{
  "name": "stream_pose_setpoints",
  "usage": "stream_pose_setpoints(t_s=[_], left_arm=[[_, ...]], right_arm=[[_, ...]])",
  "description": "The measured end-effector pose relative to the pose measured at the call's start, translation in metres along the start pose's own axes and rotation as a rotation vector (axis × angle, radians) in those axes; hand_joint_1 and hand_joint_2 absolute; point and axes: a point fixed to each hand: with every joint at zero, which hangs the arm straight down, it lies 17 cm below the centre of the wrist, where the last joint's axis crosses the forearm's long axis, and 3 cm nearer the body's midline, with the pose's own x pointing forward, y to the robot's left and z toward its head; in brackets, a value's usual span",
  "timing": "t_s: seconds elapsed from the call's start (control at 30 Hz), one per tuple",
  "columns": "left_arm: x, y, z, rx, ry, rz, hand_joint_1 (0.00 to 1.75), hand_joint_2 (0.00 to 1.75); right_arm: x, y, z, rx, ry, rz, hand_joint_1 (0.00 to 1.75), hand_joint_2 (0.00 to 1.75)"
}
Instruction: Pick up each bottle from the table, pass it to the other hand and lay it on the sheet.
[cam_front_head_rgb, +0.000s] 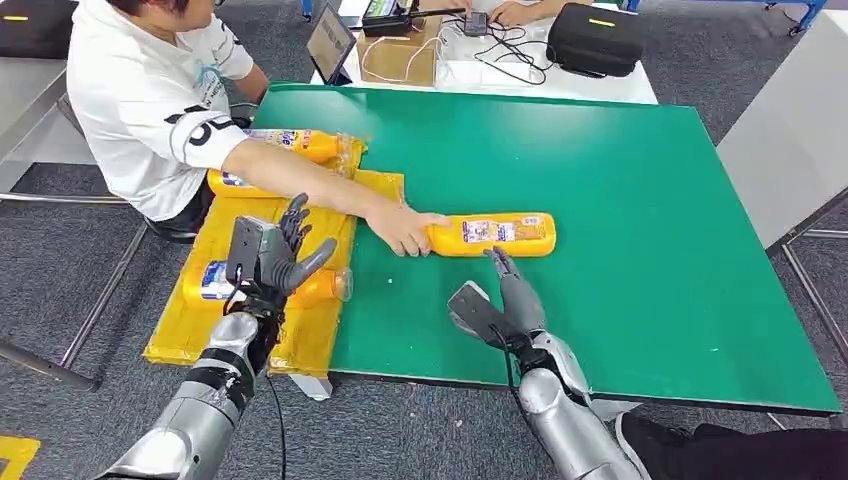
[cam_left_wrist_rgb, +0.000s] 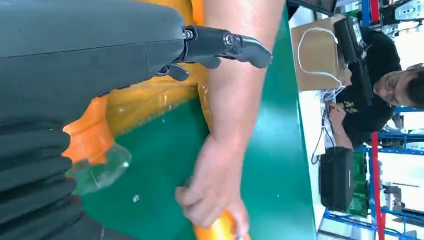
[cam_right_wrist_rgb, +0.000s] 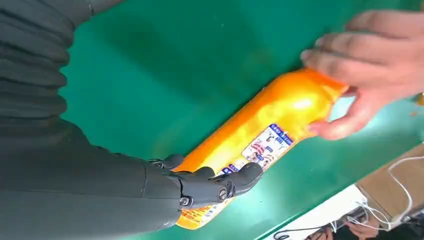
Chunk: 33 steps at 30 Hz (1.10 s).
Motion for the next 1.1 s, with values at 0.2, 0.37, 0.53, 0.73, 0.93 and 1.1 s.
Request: stream_pose_setpoints(t_s=[0.2, 0.37, 0.53, 0.73, 0.93, 1.1], left_arm=[[0.0, -0.014, 0.0, -0.01, 0.008, 0.034, 0.0, 1.75], [0.0, -0.018, 0.0, -0.006, 0.008, 0.05, 0.0, 1.75], [-0.001, -0.02, 0.001, -0.004, 0.01, 0.06, 0.0, 1.75], [-0.003, -0.02, 0.002, -0.004, 0.015, 0.062, 0.0, 1.75], [-0.004, -0.025, 0.002, -0.012, 0.02, 0.077, 0.0, 1.75], [-0.008, -0.028, 0.003, -0.02, 0.034, 0.099, 0.0, 1.75]], right_arm=[[-0.006, -0.007, -0.005, -0.001, 0.002, 0.06, 0.0, 1.75], [-0.003, -0.016, -0.012, -0.026, -0.011, 0.098, 0.0, 1.75], [0.0, -0.027, -0.022, -0.039, -0.012, 0.127, 0.0, 1.75], [-0.001, -0.028, -0.024, -0.039, -0.008, 0.136, 0.0, 1.75], [-0.004, -0.035, -0.037, -0.039, 0.011, 0.182, 0.0, 1.75], [-0.021, -0.035, -0.048, 0.004, 0.068, 0.262, 0.0, 1.75]])
